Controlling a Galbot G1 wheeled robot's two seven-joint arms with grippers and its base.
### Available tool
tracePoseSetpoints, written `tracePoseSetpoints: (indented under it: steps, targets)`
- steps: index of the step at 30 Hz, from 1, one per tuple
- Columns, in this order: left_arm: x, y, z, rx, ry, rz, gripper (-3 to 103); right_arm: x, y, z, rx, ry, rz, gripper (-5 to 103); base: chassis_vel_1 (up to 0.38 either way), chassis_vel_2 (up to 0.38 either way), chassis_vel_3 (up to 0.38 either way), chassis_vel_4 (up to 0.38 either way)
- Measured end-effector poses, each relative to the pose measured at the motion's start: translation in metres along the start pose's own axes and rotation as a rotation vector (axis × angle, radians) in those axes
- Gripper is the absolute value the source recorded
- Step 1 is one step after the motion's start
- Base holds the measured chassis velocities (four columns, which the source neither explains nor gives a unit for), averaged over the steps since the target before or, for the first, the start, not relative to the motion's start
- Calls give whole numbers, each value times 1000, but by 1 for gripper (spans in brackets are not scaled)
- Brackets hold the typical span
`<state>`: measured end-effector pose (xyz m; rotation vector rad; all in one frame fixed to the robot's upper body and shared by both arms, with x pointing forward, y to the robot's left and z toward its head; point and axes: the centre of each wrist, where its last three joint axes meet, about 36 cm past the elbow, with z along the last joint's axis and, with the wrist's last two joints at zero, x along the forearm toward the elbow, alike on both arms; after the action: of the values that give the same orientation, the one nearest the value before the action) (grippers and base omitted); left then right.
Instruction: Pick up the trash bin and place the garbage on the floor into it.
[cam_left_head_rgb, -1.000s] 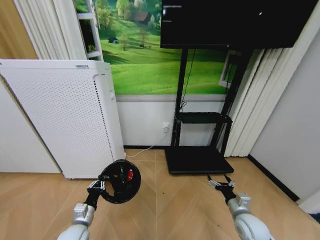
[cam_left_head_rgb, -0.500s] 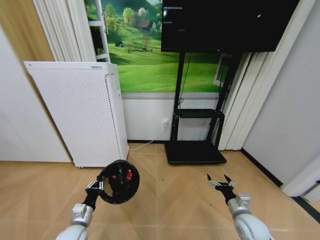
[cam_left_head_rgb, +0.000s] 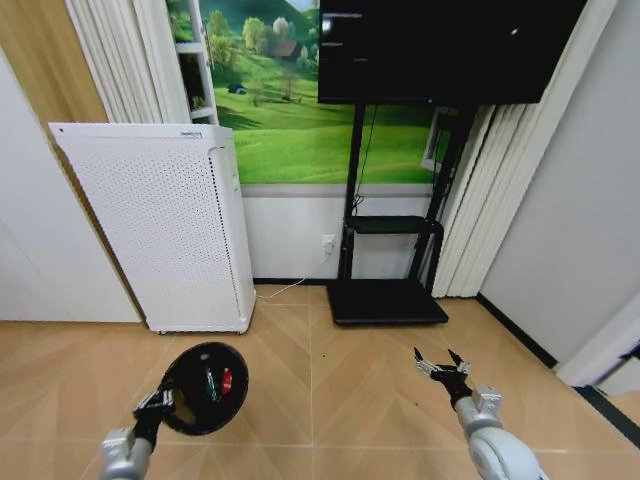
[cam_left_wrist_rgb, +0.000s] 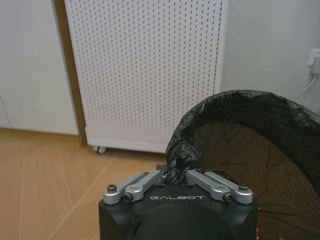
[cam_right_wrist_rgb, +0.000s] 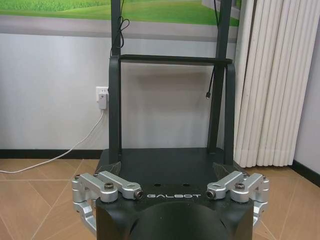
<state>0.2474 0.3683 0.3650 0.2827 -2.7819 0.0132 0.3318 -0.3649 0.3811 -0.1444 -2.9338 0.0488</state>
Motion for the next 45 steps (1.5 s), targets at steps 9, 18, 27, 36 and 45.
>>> tracePoseSetpoints:
  steps: [9, 18, 27, 36, 45]
  targets:
    - [17, -12, 28, 69, 94, 17, 3, 0, 0, 0, 0, 0, 0, 100, 0, 0, 0, 0]
    - [20, -22, 49, 144, 167, 2, 3, 0, 0, 0, 0, 0, 0, 100, 0, 0, 0, 0]
    - [20, -13, 65, 142, 212, -28, 3, 0, 0, 0, 0, 0, 0, 100, 0, 0, 0, 0]
    - [17, -9, 73, 138, 229, -68, 3, 0, 0, 0, 0, 0, 0, 100, 0, 0, 0, 0]
    - [16, -9, 62, 130, 224, -109, 19, 0, 0, 0, 0, 0, 0, 100, 0, 0, 0, 0]
